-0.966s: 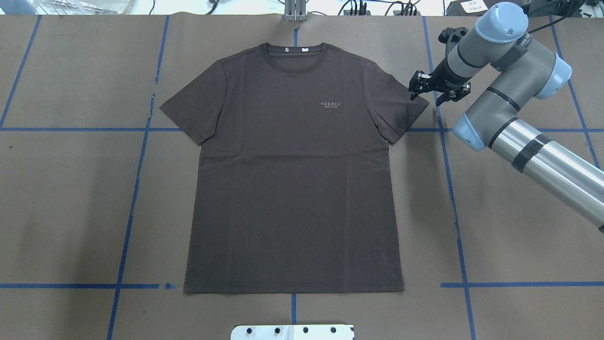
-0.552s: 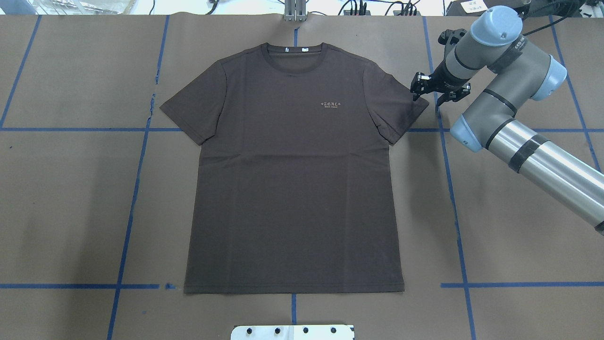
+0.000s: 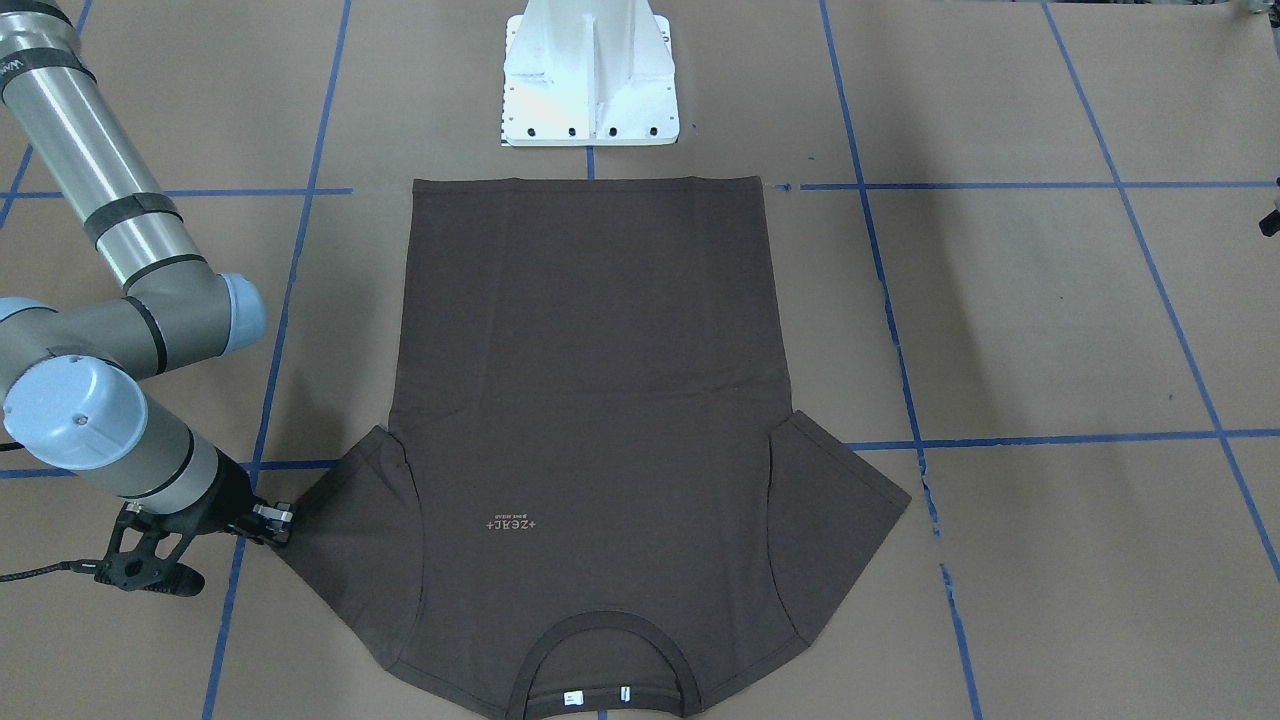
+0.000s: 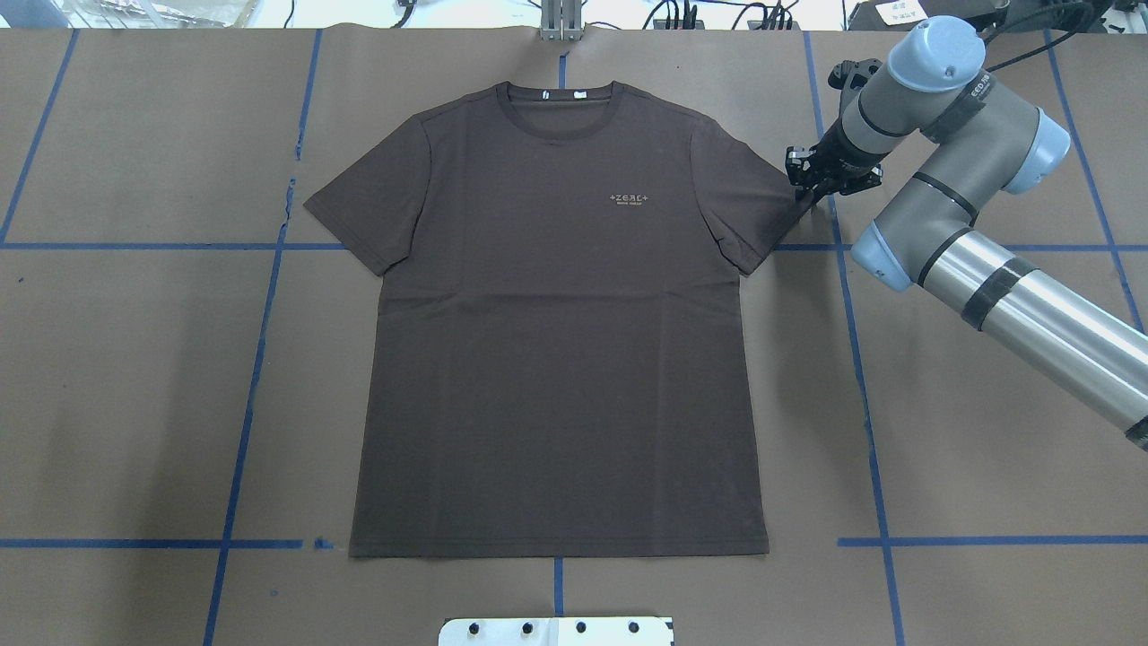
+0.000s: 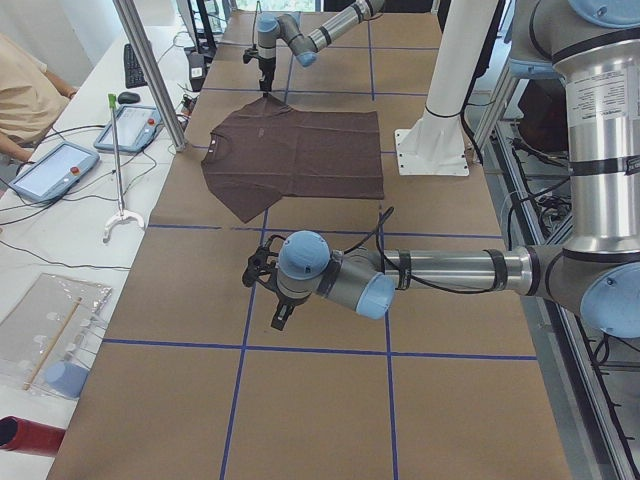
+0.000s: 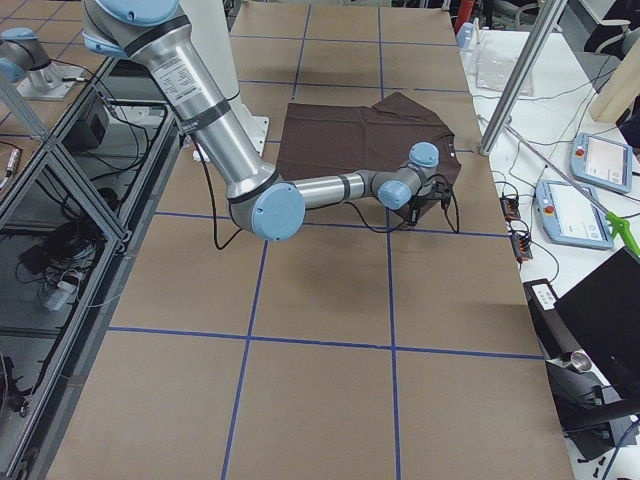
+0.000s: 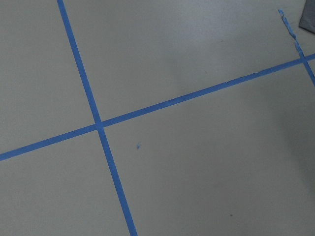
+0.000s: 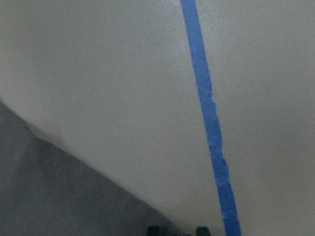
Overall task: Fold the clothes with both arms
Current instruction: 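Move the right gripper to the sleeve nearest it and grasp its edge, then fold the grasped sleeve inward onto the shirt body with the right gripper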
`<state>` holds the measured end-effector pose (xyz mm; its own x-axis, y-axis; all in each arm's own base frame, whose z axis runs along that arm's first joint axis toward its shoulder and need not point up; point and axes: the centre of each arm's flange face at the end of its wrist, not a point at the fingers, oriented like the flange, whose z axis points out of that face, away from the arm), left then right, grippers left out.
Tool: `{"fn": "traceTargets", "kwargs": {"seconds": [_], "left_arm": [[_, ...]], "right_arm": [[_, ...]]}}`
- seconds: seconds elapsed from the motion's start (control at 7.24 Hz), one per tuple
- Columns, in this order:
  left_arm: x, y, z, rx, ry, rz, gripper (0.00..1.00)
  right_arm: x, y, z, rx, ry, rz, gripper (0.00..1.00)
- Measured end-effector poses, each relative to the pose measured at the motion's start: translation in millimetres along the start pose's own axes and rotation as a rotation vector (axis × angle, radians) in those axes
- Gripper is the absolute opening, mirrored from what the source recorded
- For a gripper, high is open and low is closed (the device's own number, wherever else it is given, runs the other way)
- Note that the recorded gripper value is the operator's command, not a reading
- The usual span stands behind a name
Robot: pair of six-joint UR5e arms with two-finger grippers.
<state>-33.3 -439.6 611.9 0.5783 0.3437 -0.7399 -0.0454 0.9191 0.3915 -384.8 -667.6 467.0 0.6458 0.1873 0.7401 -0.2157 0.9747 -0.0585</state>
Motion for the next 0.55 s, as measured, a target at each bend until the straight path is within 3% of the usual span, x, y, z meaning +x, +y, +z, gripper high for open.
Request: {"fn": "traceTargets", "kwargs": {"seconds": [0.55], "left_arm": [[-1.8,0.7,2.2,-0.004,0.002,-0.005,1.0]], "right_arm": [[-76.6,3.7,-22.9,0.009,-0.061,-0.036,0.0]]}}
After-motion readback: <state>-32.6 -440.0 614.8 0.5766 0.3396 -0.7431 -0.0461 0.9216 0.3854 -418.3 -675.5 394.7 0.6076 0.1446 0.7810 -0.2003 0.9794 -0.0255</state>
